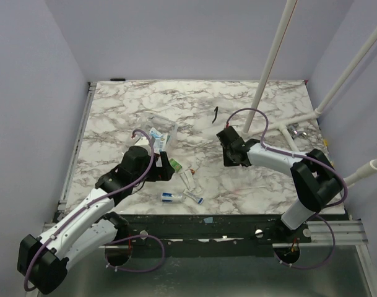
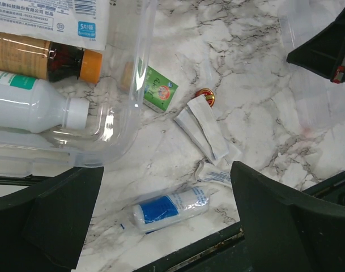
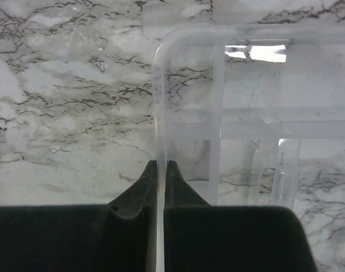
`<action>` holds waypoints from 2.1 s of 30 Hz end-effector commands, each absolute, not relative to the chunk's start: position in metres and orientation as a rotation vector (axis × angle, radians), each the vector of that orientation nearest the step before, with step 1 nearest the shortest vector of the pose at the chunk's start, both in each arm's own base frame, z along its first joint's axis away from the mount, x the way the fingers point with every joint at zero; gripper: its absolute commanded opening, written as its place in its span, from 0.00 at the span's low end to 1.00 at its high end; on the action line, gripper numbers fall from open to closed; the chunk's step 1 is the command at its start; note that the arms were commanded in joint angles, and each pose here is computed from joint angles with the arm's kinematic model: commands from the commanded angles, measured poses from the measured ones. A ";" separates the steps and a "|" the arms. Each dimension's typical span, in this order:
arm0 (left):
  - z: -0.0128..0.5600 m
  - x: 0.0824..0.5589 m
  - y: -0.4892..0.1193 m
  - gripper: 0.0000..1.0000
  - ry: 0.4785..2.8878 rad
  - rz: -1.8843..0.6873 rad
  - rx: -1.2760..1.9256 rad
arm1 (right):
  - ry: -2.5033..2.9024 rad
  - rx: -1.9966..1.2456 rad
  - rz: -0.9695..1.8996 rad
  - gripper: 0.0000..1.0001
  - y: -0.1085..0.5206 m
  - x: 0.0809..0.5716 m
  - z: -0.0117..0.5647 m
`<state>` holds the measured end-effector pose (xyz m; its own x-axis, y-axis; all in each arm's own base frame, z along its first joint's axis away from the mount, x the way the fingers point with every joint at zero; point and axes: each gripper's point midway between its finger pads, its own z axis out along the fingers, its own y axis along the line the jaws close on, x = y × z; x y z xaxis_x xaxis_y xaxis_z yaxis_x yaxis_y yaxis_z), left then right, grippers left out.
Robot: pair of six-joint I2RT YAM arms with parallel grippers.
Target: Organize the medicine kit
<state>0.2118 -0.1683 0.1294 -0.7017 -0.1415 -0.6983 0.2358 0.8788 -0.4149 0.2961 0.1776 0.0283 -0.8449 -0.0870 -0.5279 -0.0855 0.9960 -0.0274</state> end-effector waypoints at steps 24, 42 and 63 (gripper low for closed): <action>0.142 0.275 -0.102 0.98 2.120 -0.247 -0.423 | 2.554 -0.438 0.386 0.01 0.293 0.281 0.027; 0.169 0.281 -0.073 0.98 2.026 -0.233 -0.563 | 2.556 -0.612 0.332 0.21 0.328 0.263 0.019; 0.223 0.239 -0.097 0.98 1.985 -0.432 -0.149 | 2.338 -0.679 0.420 0.48 0.354 0.274 0.111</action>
